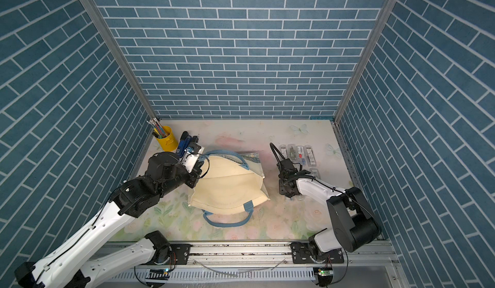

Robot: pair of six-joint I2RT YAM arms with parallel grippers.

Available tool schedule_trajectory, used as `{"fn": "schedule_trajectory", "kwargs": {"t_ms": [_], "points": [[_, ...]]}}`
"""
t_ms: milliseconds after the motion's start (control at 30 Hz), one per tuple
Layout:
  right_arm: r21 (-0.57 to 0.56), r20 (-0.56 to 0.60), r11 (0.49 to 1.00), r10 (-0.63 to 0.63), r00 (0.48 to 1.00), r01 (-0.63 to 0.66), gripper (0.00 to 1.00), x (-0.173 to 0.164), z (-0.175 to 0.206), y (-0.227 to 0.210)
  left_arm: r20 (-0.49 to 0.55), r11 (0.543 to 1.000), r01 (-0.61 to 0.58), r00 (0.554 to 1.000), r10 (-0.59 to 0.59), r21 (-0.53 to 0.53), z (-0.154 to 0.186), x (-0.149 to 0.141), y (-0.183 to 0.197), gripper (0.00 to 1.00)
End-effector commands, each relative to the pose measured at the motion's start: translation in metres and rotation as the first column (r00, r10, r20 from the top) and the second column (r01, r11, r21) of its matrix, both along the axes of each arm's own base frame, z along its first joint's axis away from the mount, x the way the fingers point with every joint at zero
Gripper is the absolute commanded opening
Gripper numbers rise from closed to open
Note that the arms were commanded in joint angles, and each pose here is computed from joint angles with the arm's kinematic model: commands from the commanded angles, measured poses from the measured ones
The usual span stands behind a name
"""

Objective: Take out the compass set from the canvas bag
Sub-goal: Place the compass set at the center of the board, then place the canvas bag at the center of the board.

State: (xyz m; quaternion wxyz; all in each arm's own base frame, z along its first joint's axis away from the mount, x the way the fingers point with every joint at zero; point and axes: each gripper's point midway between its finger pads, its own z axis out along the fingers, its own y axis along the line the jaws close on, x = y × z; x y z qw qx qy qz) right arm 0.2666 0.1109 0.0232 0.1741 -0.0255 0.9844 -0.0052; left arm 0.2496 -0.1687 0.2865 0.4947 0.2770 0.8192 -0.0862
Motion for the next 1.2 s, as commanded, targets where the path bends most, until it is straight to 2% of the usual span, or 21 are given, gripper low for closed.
{"fn": "schedule_trajectory", "kwargs": {"t_ms": [0, 100, 267, 333, 400, 467, 567, 633, 767, 900, 1000, 1067, 1167], "points": [[-0.011, 0.045, 1.000, 0.023, 0.999, -0.022, 0.46, 0.015, 0.013, 0.002, 0.015, 0.999, -0.001, 1.000, 0.002, -0.039, 0.006, -0.001, -0.001, 0.00], [-0.027, 0.062, 0.999, 0.030, 0.998, -0.029, 0.54, 0.015, 0.024, -0.001, 0.007, 0.999, -0.008, 1.000, 0.008, -0.039, 0.003, -0.001, 0.000, 0.00], [0.052, 0.086, 0.997, 0.044, 0.995, -0.049, 0.64, 0.003, 0.051, 0.005, -0.042, 0.999, -0.029, 0.999, 0.027, -0.046, 0.002, 0.000, -0.002, 0.00], [0.116, 0.126, 0.990, 0.063, 0.990, -0.077, 0.65, -0.006, 0.073, 0.011, -0.065, 0.998, -0.044, 0.997, 0.041, -0.047, 0.000, 0.001, -0.002, 0.00], [0.148, 0.194, 0.975, 0.133, 0.972, -0.164, 0.63, -0.019, 0.103, 0.020, -0.097, 0.997, -0.059, 0.994, 0.053, -0.057, 0.000, 0.003, -0.004, 0.00], [0.134, 0.296, 0.944, 0.252, 0.921, -0.301, 0.58, -0.034, 0.139, 0.033, -0.126, 0.996, -0.072, 0.990, 0.064, -0.061, 0.001, 0.005, -0.007, 0.00], [0.051, 0.446, 0.846, 0.456, 0.770, -0.531, 0.53, -0.059, 0.191, 0.058, -0.158, 0.996, -0.075, 0.985, 0.065, -0.057, 0.005, 0.008, -0.012, 0.00], [-0.043, 0.515, 0.742, 0.591, 0.621, -0.669, 0.52, -0.075, 0.218, 0.074, -0.174, 0.996, -0.068, 0.983, 0.057, -0.057, 0.007, 0.009, -0.015, 0.00], [-0.222, 0.548, 0.436, 0.795, 0.258, -0.872, 0.55, -0.115, 0.237, 0.110, -0.189, 0.997, -0.056, 0.981, 0.043, -0.061, 0.011, 0.007, -0.018, 0.00], [-0.337, 0.482, 0.202, 0.876, 0.016, -0.920, 0.58, -0.138, 0.236, 0.147, -0.200, 0.997, -0.057, 0.979, 0.044, -0.061, 0.011, 0.004, -0.015, 0.00], [-0.434, 0.367, 0.025, 0.918, -0.151, -0.901, 0.60, -0.151, 0.205, 0.176, -0.209, 0.996, -0.052, 0.977, 0.035, -0.077, 0.010, 0.003, -0.015, 0.00], [-0.478, 0.277, -0.069, 0.934, -0.225, -0.876, 0.64, -0.154, 0.179, 0.187, -0.216, 0.996, -0.046, 0.976, 0.028, -0.080, 0.008, 0.003, -0.016, 0.00], [-0.547, 0.154, -0.145, 0.951, -0.269, -0.824, 0.70, -0.141, 0.138, 0.193, -0.226, 0.996, -0.036, 0.974, 0.016, -0.086, 0.004, 0.002, -0.016, 0.00]]}}
